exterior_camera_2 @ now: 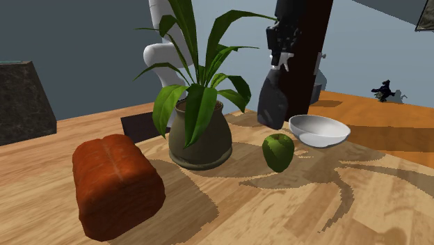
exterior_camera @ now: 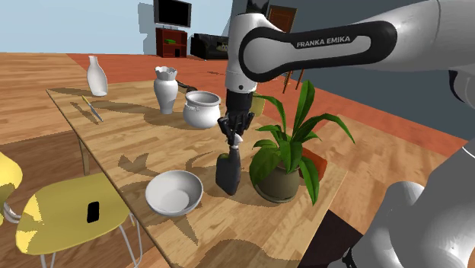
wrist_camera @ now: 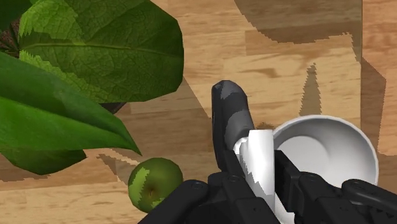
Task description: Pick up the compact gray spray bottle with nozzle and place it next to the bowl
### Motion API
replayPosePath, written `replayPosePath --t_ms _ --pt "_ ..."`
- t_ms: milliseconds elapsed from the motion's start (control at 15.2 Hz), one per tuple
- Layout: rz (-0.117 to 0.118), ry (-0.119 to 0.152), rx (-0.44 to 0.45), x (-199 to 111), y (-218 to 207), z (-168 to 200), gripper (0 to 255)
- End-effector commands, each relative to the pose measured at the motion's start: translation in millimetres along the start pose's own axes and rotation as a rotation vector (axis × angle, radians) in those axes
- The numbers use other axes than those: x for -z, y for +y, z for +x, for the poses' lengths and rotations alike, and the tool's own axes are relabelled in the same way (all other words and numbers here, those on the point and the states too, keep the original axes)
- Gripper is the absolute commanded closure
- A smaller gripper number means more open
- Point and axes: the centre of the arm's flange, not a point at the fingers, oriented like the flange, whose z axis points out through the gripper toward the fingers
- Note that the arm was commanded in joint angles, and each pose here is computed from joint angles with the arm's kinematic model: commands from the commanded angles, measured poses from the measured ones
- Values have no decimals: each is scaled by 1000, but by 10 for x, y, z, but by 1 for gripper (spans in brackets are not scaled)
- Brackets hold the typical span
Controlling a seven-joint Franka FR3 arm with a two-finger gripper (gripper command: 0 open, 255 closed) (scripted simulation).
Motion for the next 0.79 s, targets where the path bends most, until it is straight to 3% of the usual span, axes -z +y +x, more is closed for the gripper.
replayPosePath --t_ms 0,726 --pt "0 1 0 -97 1 14 255" --pt "0 1 0 -612 -8 61 255"
